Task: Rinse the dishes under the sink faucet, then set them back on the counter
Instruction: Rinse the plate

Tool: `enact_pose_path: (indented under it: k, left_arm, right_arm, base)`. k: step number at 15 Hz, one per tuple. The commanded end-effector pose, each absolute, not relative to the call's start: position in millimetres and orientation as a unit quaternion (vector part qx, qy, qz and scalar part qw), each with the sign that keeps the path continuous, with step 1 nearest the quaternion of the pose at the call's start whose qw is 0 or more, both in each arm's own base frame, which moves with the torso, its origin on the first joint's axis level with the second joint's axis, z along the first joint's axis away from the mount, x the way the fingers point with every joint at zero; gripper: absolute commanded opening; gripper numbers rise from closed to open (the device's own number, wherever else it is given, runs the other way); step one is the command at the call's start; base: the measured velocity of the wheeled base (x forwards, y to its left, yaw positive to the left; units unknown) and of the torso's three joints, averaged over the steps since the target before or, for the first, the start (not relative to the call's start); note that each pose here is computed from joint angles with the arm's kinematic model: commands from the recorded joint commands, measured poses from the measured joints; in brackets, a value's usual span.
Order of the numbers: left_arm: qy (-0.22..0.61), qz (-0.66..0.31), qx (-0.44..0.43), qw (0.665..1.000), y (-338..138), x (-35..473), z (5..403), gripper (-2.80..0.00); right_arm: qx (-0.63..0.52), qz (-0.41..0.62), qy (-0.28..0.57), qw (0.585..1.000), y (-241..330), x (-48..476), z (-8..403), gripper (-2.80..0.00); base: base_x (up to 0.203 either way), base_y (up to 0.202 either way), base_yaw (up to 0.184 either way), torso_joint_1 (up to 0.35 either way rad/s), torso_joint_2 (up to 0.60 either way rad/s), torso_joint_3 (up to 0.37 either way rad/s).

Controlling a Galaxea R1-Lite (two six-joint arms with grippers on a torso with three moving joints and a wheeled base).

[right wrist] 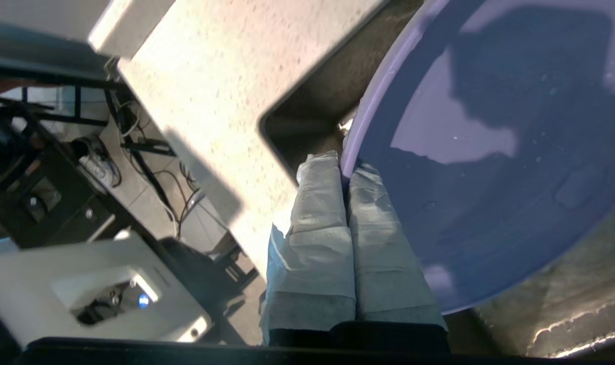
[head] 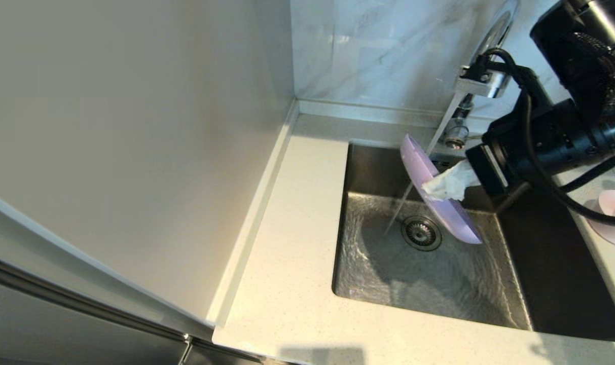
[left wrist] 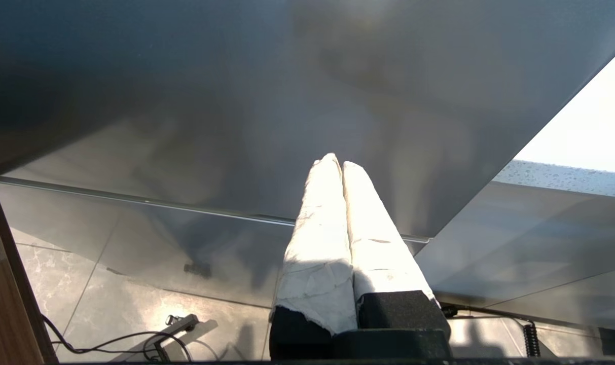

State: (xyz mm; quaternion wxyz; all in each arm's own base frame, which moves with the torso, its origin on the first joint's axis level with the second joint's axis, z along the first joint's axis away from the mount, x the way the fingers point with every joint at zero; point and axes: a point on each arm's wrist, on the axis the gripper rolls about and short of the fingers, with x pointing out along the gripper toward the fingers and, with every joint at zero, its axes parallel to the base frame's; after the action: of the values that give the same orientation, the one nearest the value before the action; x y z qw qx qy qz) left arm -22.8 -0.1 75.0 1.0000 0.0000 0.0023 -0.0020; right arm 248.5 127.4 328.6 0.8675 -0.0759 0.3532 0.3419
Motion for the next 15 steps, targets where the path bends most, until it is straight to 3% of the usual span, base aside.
enact_pose_path:
  k: [1,7,15]
  left_arm:
    - [0.002,-0.002,0.000,1.000,0,-23,75,-2.80]
    - [0.002,-0.002,0.000,1.000,0,-23,75,-2.80]
    - [0.002,-0.002,0.000,1.000,0,-23,75,-2.80]
  right_arm:
    - [-0.074,0.303,0.367,0.877,146,276,318,-2.80]
    - [-0.039,0.207,0.355,0.911,145,288,317,-2.80]
    - [0.078,0.101,0.338,0.932,81,276,344,-2.80]
  base:
    - [0.000,0.000,0.000,0.000,0.00,0.000]
    - [0.000,0.000,0.000,0.000,0.00,0.000]
    - [0.000,0.000,0.000,0.000,0.00,0.000]
